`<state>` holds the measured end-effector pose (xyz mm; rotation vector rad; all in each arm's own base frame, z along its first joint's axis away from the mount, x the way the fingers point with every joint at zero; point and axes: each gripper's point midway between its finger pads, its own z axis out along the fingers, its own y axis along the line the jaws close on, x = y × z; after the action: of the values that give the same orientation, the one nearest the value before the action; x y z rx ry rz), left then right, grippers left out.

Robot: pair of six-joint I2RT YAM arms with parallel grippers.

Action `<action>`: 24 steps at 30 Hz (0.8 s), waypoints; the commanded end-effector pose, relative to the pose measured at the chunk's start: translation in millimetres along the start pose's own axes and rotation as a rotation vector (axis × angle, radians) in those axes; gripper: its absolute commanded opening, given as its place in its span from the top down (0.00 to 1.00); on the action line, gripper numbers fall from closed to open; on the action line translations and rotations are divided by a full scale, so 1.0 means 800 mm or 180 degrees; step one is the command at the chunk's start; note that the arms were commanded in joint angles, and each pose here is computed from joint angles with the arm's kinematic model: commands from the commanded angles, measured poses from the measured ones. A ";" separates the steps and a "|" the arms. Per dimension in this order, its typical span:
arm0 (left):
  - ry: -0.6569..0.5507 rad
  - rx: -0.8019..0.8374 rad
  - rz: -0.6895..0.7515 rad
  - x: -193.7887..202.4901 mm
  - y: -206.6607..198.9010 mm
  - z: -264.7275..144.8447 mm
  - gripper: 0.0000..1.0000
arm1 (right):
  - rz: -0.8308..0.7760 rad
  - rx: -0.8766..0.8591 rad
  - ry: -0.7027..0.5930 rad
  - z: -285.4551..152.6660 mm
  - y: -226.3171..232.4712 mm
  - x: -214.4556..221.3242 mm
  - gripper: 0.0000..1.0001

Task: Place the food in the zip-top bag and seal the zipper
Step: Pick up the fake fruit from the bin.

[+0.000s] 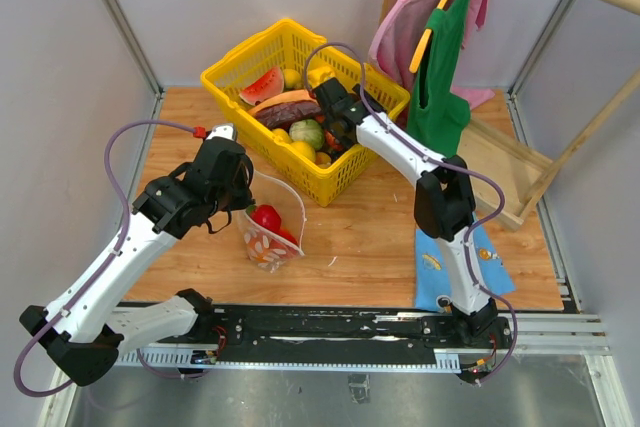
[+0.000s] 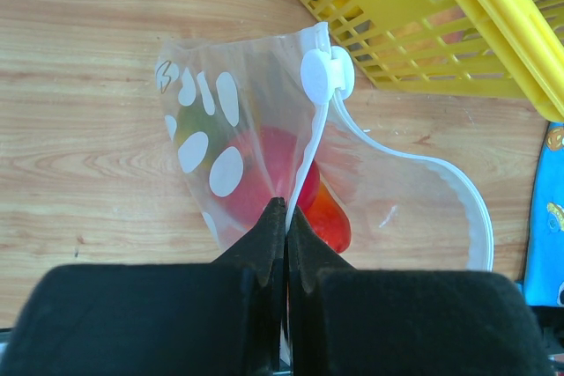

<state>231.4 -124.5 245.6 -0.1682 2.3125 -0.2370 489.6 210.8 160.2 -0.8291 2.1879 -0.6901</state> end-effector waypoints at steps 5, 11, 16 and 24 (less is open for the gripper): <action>-0.0060 0.0033 -0.0007 -0.011 -0.002 -0.007 1.00 | -0.0224 0.0212 0.0273 0.032 -0.009 0.020 0.12; -0.0068 0.0041 -0.0020 -0.011 -0.003 -0.006 1.00 | -0.0198 0.0121 0.0178 0.021 -0.012 0.014 0.29; -0.0072 0.0061 -0.0023 -0.011 -0.006 -0.004 1.00 | -0.0182 0.0089 0.0052 -0.001 -0.016 0.004 0.41; -0.0076 0.0083 -0.0028 -0.011 -0.008 -0.001 1.00 | -0.0160 -0.0004 -0.0123 -0.036 -0.021 -0.009 0.46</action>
<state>231.4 -125.3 245.6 -0.1671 2.3133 -0.2419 492.0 202.0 163.2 -0.8815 2.1773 -0.7541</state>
